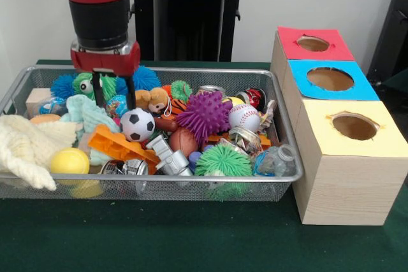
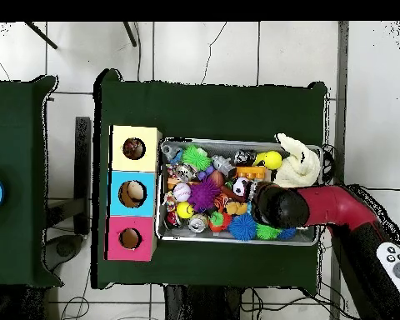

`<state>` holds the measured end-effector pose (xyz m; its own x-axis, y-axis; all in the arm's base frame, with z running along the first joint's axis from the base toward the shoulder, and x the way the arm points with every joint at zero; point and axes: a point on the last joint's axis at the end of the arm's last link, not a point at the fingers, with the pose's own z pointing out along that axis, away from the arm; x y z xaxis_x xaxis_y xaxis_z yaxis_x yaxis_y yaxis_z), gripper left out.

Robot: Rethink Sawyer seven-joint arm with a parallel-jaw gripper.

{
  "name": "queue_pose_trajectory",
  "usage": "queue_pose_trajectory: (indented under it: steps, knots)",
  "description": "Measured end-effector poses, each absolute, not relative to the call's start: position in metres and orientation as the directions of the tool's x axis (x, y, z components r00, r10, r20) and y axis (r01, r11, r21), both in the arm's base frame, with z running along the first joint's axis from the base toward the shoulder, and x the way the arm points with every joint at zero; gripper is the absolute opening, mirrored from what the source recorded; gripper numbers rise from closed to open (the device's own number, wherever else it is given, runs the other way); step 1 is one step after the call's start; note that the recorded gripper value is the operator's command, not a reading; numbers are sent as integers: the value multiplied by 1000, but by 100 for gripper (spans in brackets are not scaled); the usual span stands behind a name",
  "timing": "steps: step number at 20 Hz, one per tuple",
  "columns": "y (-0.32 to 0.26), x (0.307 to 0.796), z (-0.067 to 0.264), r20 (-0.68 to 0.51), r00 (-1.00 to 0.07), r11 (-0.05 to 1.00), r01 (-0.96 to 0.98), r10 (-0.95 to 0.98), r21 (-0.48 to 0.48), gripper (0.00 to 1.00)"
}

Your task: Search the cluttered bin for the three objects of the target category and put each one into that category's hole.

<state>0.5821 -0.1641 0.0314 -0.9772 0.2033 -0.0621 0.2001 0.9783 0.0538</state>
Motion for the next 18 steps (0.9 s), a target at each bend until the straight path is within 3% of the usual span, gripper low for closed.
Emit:
queue_pose_trajectory:
  steps: [5, 18]
  knots:
    - [-159, 587, 17, -61, -979, 980, 189, 192, 59, 100]
    - [-162, 590, 18, -69, -980, 981, 186, 189, 52, 100]
